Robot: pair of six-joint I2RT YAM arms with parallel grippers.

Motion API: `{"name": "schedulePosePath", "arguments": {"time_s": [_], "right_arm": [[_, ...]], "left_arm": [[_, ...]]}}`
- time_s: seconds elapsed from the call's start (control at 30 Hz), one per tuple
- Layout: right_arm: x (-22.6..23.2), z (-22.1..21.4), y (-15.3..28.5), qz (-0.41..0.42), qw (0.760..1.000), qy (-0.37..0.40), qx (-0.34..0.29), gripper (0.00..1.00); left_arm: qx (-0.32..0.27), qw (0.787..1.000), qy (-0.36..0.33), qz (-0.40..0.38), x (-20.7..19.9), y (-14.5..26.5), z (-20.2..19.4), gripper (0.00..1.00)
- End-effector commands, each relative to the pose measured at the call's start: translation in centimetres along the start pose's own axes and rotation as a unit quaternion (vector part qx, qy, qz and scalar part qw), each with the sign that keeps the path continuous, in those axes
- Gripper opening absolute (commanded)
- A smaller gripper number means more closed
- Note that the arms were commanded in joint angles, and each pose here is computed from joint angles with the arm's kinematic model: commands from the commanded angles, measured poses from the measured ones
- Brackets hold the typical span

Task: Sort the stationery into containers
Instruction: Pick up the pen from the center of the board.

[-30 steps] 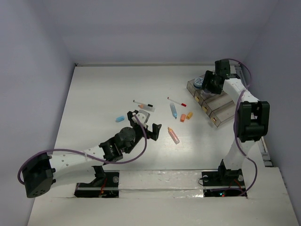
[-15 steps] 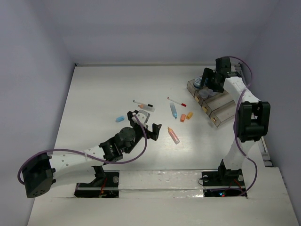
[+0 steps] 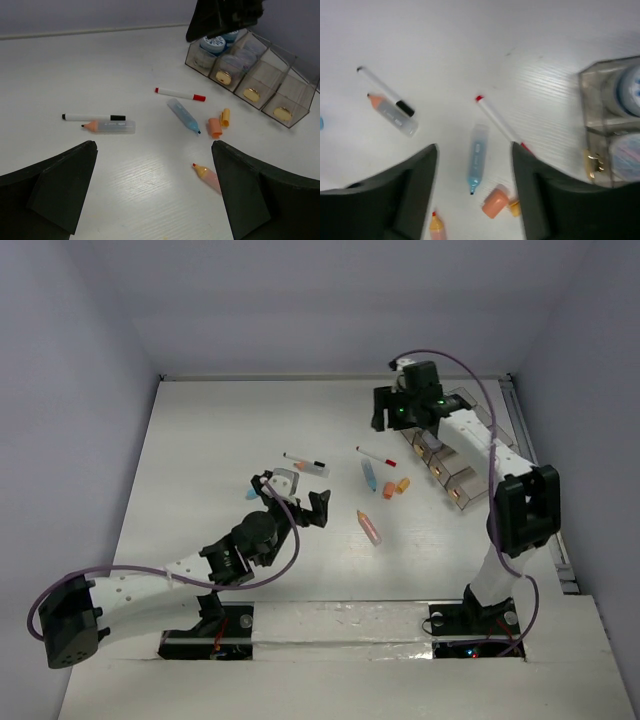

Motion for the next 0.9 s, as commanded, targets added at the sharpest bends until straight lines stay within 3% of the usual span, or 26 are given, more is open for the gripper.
{"name": "schedulePosePath", "arguments": {"time_s": [0.0, 0.13, 0.33, 0.87], "right_arm": [[2.1, 0.2, -2.2, 0.014, 0.998, 0.057, 0.011, 0.59], [2.6, 0.2, -3.7, 0.027, 0.994, 0.1, 0.028, 0.48], [1.5, -3.0, -5.8, 0.019, 0.979, 0.173, 0.109, 0.61], [0.4, -8.7, -8.2, 0.021, 0.958, 0.199, 0.205, 0.59]], "left_arm": [[-0.041, 0.998, 0.032, 0.043, 1.5, 0.5, 1.9, 0.99], [-0.046, 0.997, 0.036, 0.044, 1.7, 0.8, 2.1, 0.99], [-0.04, 0.998, 0.032, 0.039, 1.4, 0.6, 1.9, 0.99], [-0.039, 0.999, 0.032, 0.015, 0.7, 0.6, 1.9, 0.99]]}}
Point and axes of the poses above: each gripper's point midway between its finger pads, its own y axis back along the fingers, its own x axis along the line the jaws close on, z = x × y, the point moved 1 cm from there along y, back along the fingers, and after that the axes turned 10 degrees about y, right-handed, at the moved point
